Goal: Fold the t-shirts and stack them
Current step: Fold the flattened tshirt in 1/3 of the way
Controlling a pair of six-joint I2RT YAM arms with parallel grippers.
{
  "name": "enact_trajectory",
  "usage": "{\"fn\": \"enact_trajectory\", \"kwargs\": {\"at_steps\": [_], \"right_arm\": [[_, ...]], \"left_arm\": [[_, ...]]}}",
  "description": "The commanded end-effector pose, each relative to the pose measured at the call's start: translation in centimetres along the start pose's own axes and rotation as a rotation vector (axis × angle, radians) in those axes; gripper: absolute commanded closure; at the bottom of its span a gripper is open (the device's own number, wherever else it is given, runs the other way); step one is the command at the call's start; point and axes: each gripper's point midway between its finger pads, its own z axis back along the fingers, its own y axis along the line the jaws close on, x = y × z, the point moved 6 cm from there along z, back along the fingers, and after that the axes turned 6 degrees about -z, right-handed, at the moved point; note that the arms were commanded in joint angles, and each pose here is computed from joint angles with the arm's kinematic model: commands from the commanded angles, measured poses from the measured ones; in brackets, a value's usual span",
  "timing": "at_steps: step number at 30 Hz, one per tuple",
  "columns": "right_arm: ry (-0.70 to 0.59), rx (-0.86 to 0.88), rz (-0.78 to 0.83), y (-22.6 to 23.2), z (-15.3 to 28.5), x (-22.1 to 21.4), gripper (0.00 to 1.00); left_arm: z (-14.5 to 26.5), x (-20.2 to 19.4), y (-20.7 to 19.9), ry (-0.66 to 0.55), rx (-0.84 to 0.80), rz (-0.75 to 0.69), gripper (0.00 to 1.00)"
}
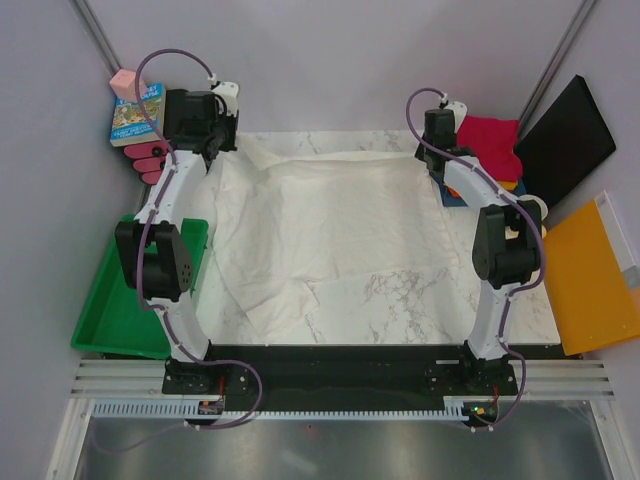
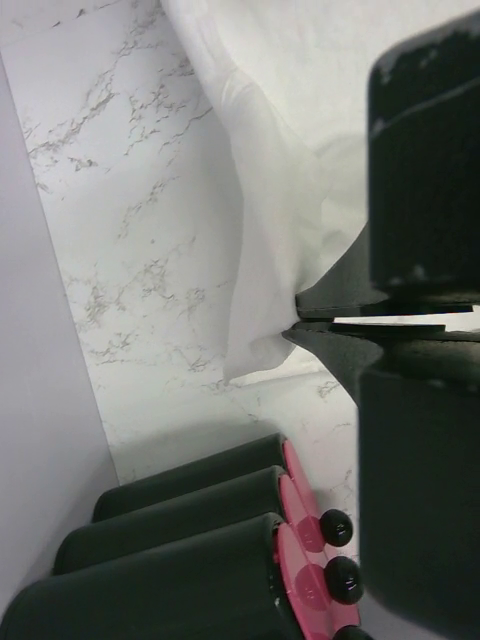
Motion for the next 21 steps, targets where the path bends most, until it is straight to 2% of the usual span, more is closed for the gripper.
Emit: {"fn": "enact_trajectory", "kwargs": {"at_steps": [1, 13, 21], "right_arm": [[-0.029, -0.007, -0.034, -0.6, 1.9, 0.4, 1.0], [0.071, -0.118, -0.035, -4.5, 3.4, -5.0, 1.0], [0.124, -0.178, -0.018, -6.1, 3.1, -7.8, 1.0]], "left_arm": [[3.2, -0.1, -0.4, -0.016, -0.029, 0.054, 0.98], [7.6, -5.7, -2.7, 0.087, -0.09, 0.059, 0.98], [7.3, -11.4, -4.3, 0.232, -0.125, 0.052, 0.98]]}}
